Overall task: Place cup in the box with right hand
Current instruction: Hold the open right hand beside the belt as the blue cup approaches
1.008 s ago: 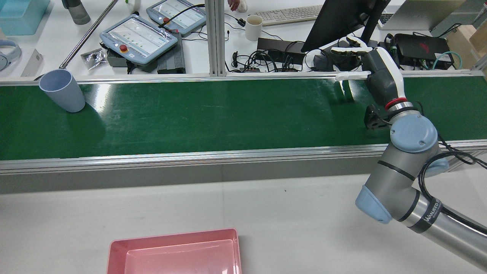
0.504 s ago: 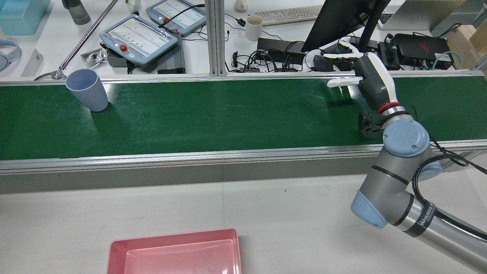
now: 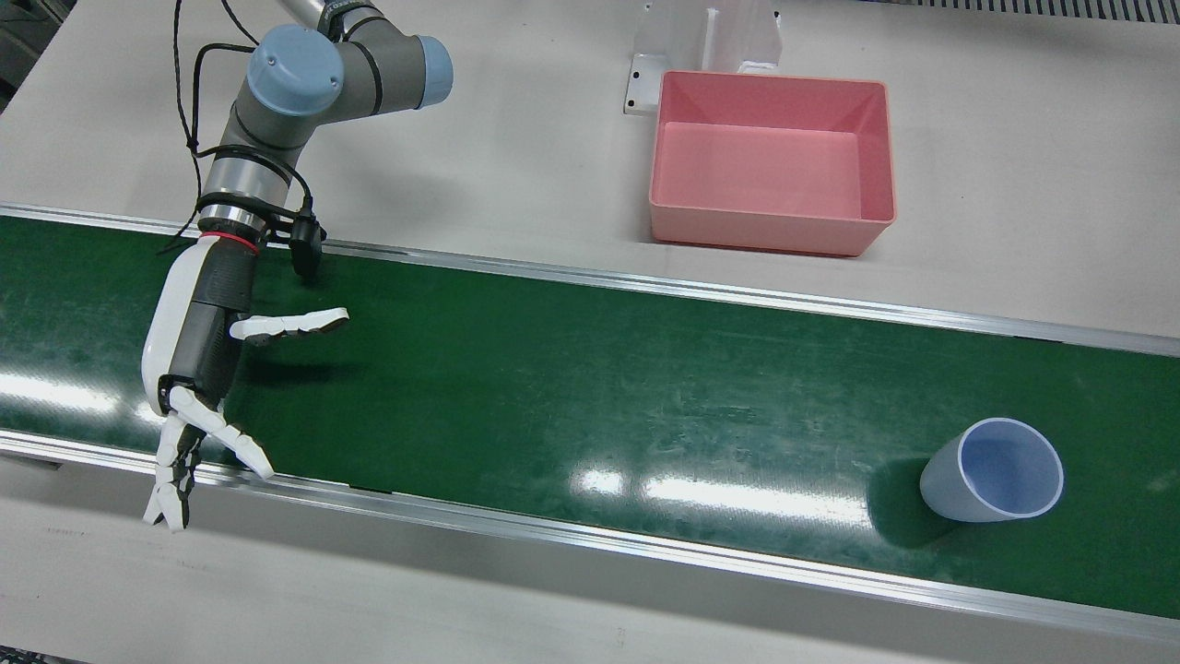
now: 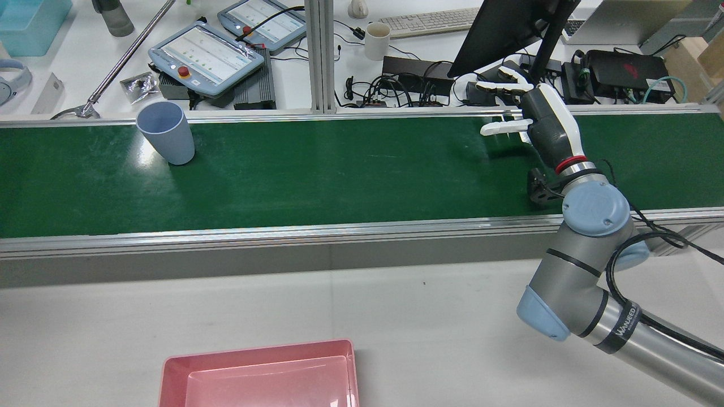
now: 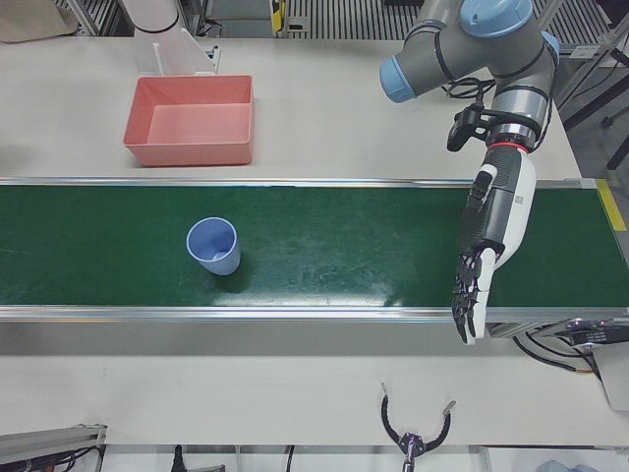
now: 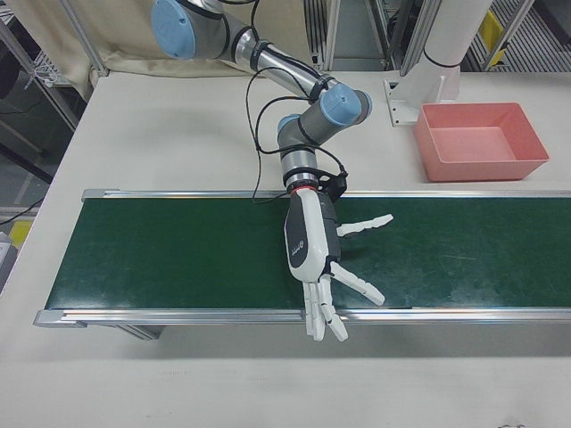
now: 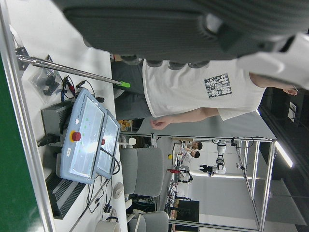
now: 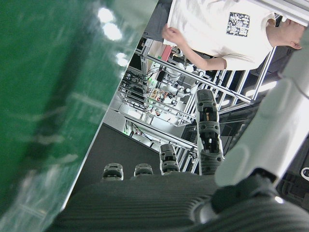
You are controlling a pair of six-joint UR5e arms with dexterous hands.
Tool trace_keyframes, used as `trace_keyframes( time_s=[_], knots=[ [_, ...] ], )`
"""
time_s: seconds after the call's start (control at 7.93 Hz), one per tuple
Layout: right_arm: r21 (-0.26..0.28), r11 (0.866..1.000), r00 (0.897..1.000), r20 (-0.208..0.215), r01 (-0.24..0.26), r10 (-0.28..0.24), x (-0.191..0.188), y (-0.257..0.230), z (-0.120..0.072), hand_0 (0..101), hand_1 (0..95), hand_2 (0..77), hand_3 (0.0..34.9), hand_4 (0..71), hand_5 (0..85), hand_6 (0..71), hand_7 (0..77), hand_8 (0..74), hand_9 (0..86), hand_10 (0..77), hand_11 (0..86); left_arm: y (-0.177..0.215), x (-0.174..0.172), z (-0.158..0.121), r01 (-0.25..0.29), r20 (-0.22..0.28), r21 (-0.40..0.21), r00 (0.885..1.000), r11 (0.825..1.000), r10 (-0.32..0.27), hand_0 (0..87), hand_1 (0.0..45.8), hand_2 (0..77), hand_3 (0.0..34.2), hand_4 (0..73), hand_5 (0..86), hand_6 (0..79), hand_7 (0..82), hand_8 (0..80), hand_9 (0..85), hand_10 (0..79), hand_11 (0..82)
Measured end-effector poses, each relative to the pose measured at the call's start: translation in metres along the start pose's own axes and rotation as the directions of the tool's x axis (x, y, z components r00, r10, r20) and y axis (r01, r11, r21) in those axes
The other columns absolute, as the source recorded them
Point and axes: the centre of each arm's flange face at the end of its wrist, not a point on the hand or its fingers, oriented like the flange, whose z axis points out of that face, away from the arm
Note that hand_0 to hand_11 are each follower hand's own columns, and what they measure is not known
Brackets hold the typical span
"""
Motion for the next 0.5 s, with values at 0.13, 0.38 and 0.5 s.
trace_keyframes(
  time_s=[0.13, 0.38, 0.5],
  knots=[
    [-0.004, 1.0, 1.0, -0.003, -0.002, 0.002, 0.003, 0.0006, -0.0007, 48, 0.5, 1.1, 7.1, 32.2, 0.5, 1.6, 18.0, 0.5, 2.2, 2.2, 3.3, 0.0, 0.0, 0.0, 0.0, 0.0, 0.0, 1.0, 1.0, 0.0, 0.0, 0.5, 0.5, 0.0, 0.0, 0.0, 0.0, 0.0, 0.0, 0.0, 0.0, 0.0],
    [-0.017, 1.0, 1.0, -0.007, -0.013, 0.012, 0.0086, -0.0023, -0.0037, 48, 0.5, 1.1, 7.1, 33.8, 0.5, 1.6, 18.0, 0.5, 2.7, 2.2, 3.3, -0.0001, -0.0001, -0.0001, 0.0, 0.001, 0.001, 1.0, 1.0, 0.0, 0.0, 0.5, 0.5, 0.0, 0.0, 0.0, 0.0, 0.0, 0.0, 0.0, 0.0, 0.0],
    [-0.02, 1.0, 1.0, -0.007, -0.018, 0.018, 0.0098, -0.004, -0.0047, 47, 0.5, 1.1, 7.1, 31.6, 1.1, 1.6, 18.0, 0.5, 2.2, 2.2, 3.3, -0.0003, -0.0001, 0.0, 0.0, 0.001, 0.001, 1.0, 1.0, 0.0, 0.0, 0.5, 0.5, 0.0, 0.0, 0.0, 0.0, 0.0, 0.0, 0.0, 0.0, 0.0]
  ],
)
